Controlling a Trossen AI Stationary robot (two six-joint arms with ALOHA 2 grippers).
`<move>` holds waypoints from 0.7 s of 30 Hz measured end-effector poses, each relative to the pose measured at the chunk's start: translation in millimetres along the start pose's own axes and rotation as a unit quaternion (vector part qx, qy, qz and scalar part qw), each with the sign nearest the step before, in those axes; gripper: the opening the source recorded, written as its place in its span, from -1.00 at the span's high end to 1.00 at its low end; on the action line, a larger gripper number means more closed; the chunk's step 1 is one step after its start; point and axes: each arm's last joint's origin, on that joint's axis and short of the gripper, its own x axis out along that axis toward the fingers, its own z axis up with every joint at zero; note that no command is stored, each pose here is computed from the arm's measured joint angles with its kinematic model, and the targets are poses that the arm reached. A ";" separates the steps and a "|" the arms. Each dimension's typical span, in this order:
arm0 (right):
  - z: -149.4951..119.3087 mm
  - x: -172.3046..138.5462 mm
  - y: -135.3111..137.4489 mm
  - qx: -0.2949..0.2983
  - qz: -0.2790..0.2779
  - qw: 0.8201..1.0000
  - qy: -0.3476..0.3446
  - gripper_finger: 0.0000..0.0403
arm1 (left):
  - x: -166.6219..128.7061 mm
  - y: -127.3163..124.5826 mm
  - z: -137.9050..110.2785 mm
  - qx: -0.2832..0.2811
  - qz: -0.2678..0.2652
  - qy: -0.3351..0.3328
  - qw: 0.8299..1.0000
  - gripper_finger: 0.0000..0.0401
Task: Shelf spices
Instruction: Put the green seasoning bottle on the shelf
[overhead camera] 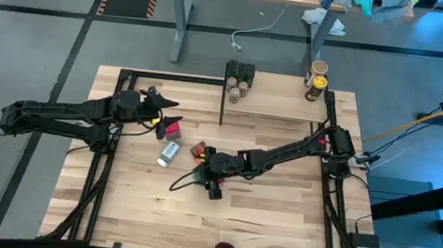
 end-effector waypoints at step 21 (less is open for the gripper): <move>46.5 -55.4 -10.5 -0.021 -0.104 0.993 -0.042 -0.03 | 0.0 0.0 -0.1 0.000 0.000 0.000 1.000 -0.25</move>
